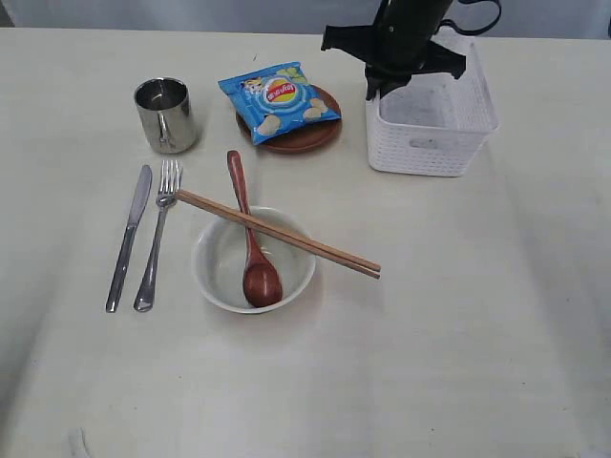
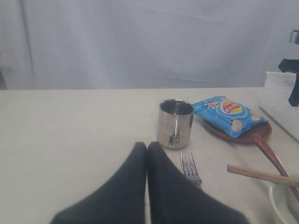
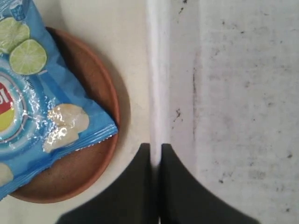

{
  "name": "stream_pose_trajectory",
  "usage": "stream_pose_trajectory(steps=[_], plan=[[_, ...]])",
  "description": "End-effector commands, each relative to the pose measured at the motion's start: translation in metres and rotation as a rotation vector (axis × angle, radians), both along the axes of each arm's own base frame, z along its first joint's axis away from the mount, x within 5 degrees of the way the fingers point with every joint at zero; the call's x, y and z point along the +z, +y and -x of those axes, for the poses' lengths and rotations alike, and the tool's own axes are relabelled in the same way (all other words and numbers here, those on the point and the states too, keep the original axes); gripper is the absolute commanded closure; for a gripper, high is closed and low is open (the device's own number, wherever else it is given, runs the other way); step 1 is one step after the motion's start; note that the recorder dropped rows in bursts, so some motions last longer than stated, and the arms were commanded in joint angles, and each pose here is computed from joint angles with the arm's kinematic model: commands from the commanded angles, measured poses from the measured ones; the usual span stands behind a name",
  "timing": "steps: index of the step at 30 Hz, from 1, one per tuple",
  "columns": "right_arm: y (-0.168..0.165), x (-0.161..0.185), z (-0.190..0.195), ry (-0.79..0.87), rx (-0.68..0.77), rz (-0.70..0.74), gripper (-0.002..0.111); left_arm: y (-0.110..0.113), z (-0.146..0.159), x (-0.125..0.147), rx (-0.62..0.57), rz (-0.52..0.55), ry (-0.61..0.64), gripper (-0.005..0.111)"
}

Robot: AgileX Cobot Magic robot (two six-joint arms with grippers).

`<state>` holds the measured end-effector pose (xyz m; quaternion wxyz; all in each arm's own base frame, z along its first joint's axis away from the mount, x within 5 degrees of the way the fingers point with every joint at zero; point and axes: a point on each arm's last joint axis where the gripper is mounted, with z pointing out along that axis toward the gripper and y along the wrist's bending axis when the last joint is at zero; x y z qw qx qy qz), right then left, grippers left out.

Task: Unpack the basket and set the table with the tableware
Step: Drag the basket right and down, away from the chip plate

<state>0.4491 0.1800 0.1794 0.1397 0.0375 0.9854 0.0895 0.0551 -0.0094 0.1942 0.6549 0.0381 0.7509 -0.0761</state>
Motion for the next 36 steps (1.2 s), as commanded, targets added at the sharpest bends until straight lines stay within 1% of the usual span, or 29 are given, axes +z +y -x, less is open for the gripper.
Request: stream_pose_trajectory(steps=[1, 14, 17, 23, 34, 36], plan=[[0.0039, 0.0025, 0.0023, 0.016, -0.039, -0.036, 0.109, -0.0001, 0.0001, -0.0002, -0.001, 0.005, -0.006, 0.107], [0.0009, 0.0006, 0.0079, 0.075, -0.015, 0.007, 0.109, -0.0001, 0.0001, -0.0002, -0.001, 0.005, -0.006, 0.107], [0.0010, 0.0007, 0.0075, 0.071, -0.013, 0.006, 0.109, -0.0001, 0.0001, -0.0002, -0.001, 0.005, -0.006, 0.107], [0.0013, 0.0009, 0.0066, 0.051, 0.041, 0.017, 0.108, -0.0001, 0.0001, -0.0002, -0.001, 0.005, -0.006, 0.107], [0.0017, 0.0007, 0.0081, 0.065, 0.058, 0.016, 0.108, -0.0001, 0.0001, -0.0002, -0.001, 0.005, -0.006, 0.107], [0.0017, 0.0007, 0.0081, 0.065, 0.062, 0.017, 0.106, -0.0001, 0.0001, -0.0002, -0.001, 0.005, -0.006, 0.107]])
